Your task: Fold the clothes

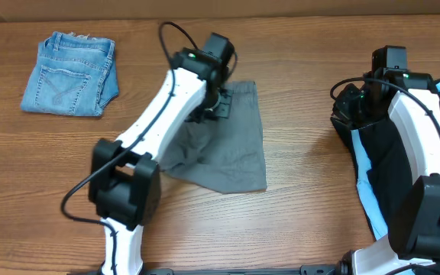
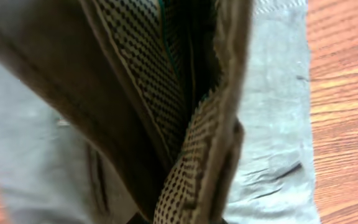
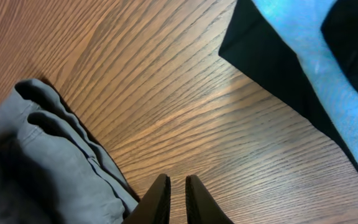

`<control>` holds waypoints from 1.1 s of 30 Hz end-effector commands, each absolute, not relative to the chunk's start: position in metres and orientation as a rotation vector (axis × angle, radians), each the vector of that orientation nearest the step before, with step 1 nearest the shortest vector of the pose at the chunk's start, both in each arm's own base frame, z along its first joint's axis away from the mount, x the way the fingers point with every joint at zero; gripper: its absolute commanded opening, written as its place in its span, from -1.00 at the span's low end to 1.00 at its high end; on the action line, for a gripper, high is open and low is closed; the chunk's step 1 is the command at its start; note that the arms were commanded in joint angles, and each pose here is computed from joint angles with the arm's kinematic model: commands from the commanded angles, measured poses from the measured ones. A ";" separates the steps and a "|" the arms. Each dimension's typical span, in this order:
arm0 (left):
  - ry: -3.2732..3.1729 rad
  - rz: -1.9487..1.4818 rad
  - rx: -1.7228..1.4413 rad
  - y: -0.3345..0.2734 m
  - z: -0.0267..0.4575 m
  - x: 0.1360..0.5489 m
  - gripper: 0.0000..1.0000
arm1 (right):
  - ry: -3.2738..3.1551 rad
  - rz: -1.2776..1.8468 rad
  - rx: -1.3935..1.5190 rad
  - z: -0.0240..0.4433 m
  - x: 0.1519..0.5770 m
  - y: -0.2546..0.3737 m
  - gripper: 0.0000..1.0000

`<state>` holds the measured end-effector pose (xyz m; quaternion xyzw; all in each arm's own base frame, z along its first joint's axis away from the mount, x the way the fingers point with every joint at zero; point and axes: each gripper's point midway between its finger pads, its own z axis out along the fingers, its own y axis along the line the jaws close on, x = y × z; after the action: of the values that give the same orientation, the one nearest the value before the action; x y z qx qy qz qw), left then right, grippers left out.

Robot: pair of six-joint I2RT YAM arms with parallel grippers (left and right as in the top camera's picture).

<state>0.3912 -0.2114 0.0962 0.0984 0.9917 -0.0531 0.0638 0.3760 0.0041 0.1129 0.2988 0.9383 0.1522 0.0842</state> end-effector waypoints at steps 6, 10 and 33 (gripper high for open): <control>3.023 -0.209 0.347 -0.249 0.091 0.369 -0.72 | 2.764 0.448 0.847 0.123 0.384 0.003 -0.73; 3.022 -0.196 0.311 -0.250 0.091 0.369 -0.56 | 2.764 0.448 0.847 0.124 0.384 0.003 -0.73; 3.045 -0.510 0.307 -0.259 0.105 0.369 -0.10 | 2.784 0.708 0.377 0.137 0.385 0.041 -0.49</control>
<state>0.3508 -0.2845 0.0965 0.1080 0.9769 -0.1843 -0.0044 0.3810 0.0127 0.1167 0.2222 0.9541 0.1734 0.1009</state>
